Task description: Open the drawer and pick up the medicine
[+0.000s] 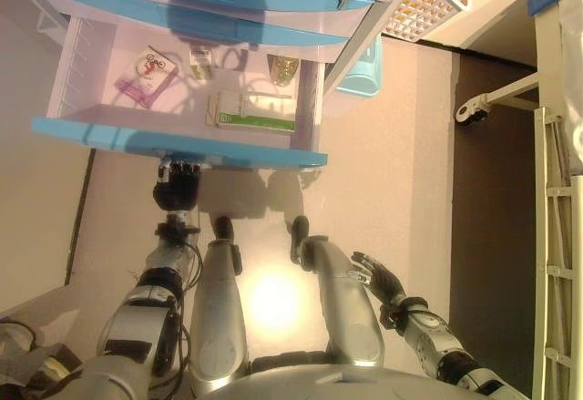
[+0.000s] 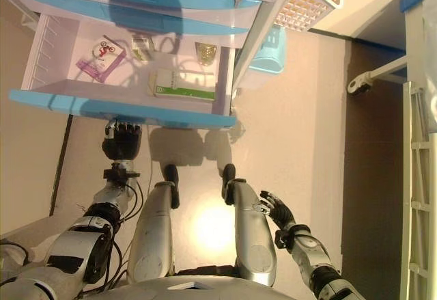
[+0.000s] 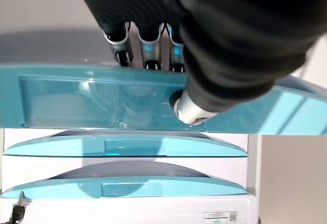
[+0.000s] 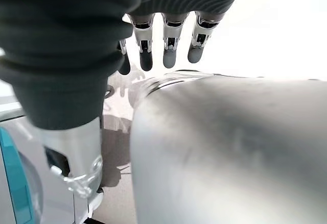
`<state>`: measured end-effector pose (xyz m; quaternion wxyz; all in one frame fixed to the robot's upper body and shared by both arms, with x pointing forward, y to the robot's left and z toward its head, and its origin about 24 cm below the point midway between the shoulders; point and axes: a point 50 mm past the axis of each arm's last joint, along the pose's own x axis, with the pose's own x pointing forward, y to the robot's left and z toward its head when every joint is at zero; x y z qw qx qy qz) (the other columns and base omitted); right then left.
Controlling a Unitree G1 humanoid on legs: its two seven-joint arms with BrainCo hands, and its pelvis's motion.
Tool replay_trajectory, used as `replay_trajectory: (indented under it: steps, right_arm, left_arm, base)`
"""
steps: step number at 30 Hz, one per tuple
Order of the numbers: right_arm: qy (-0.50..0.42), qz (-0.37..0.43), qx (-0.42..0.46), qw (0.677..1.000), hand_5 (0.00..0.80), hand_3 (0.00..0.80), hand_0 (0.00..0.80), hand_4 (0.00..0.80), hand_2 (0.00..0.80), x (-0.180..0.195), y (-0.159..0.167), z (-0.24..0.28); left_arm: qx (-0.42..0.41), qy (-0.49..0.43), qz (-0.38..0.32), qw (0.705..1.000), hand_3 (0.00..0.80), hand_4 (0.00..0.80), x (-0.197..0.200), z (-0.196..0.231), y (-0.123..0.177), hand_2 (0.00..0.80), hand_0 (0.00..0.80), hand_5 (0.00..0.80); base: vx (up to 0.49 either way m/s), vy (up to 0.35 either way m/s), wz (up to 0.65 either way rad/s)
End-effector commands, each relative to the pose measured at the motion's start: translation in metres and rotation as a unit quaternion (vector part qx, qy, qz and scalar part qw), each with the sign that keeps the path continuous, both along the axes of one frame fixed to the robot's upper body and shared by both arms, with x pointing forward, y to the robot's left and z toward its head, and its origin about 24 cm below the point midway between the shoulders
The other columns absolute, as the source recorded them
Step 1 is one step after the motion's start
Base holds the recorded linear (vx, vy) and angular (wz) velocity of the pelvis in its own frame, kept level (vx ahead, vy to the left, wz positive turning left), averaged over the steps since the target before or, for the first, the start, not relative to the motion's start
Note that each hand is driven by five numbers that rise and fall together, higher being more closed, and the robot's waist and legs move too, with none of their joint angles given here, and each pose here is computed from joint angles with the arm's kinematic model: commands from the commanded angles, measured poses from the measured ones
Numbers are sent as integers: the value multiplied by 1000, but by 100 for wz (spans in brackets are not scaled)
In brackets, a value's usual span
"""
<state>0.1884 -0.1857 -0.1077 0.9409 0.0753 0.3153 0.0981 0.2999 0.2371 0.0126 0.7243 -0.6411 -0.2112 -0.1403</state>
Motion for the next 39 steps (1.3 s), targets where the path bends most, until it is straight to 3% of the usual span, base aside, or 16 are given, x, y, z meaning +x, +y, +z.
replay_trajectory:
  steps: [1, 34, 36, 39]
  right_arm:
    - [-4, -9, 7, 1000, 0, 0, 0, 0, 0, -13, -3, 0]
    - [-14, -20, 10, 1000, 0, 0, 0, 0, 0, -15, -8, -2]
    - [-13, -20, 12, 1000, 0, 0, 0, 0, 0, -15, -8, -2]
    - [-11, -18, 11, 1000, 0, 0, 0, 0, 0, -16, -9, -2]
  left_arm:
    - [-36, 85, 29, 995, 800, 800, -33, -42, -3, 800, 800, 800]
    - [-58, 220, 48, 973, 800, 800, -68, -81, 1, 800, 800, 800]
    - [-53, 232, 48, 970, 0, 0, -69, -82, 2, 0, 0, 0]
    - [-46, 239, 46, 969, 0, 0, -66, -82, 2, 0, 0, 0]
  base:
    - [0, 0, 0]
    - [0, 0, 0]
    - [0, 0, 0]
    - [6, 7, 7]
